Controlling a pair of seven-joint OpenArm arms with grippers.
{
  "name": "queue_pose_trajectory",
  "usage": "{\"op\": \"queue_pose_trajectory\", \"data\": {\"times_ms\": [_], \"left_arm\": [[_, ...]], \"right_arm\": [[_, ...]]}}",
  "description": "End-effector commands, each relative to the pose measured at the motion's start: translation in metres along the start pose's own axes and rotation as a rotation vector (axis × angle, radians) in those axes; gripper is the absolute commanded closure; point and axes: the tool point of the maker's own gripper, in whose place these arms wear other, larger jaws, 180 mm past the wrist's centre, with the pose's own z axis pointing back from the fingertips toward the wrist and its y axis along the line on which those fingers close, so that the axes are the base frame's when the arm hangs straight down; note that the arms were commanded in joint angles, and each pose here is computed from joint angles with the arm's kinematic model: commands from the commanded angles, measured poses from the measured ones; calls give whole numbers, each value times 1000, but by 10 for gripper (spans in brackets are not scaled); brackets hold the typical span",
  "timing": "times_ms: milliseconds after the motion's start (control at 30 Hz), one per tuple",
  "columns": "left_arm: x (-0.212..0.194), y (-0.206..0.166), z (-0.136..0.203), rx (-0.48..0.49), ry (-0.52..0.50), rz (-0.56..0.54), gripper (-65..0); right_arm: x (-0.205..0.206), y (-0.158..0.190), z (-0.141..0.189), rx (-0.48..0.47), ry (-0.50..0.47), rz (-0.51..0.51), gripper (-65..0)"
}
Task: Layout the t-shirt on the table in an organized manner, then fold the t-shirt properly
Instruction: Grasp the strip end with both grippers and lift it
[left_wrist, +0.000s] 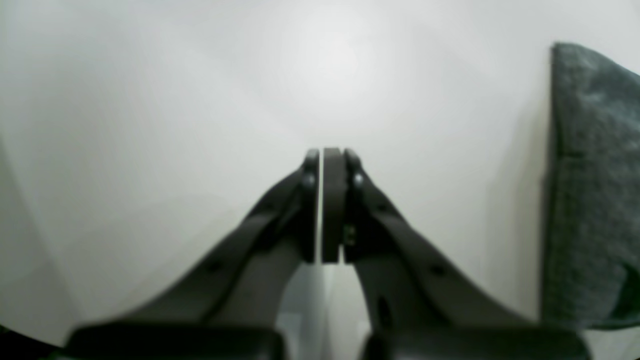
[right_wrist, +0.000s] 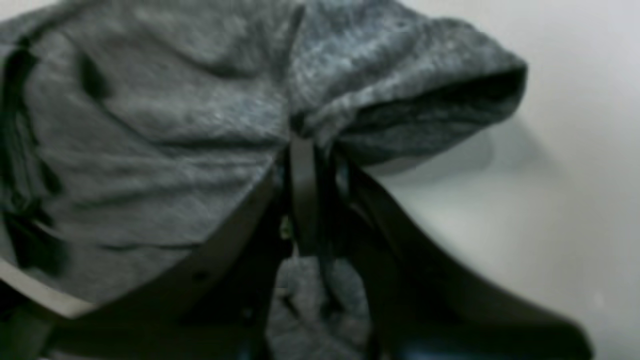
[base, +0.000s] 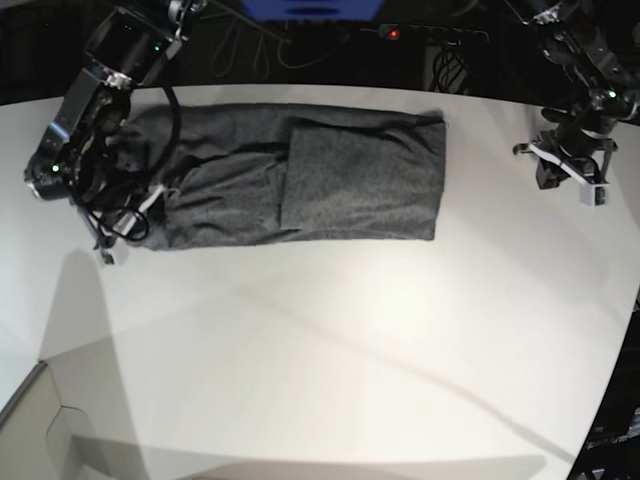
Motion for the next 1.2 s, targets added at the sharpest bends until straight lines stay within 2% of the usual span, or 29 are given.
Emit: {"op": "queue_pose_trajectory", "data": {"times_ms": [0, 133, 300, 400, 667, 900, 1000, 1167], "left_arm": [[13, 0, 3, -2, -45, -8, -13], [11, -4, 2, -8, -46, 1, -13], [13, -4, 1, -9, -51, 2, -13], [15, -5, 2, -9, -56, 0, -13], [9, -20, -2, -33, -58, 35, -13], [13, -64, -20, -133, -61, 33, -13], [23, -79, -26, -166, -79, 32, -13], [30, -90, -33, -164, -84, 72, -13]], "right_arm": [[22, -2, 7, -10, -68, 15, 0], [35, -2, 12, -23, -93, 68, 0], [38, 27, 16, 1, -110, 182, 0], [40, 57, 13, 56, -152, 259, 0], [44, 154, 31, 263, -375, 394, 0], [52, 191, 34, 292, -517, 153, 0], [52, 194, 32, 277, -527, 118, 0], [57, 199, 29, 242, -533, 59, 0]]}}
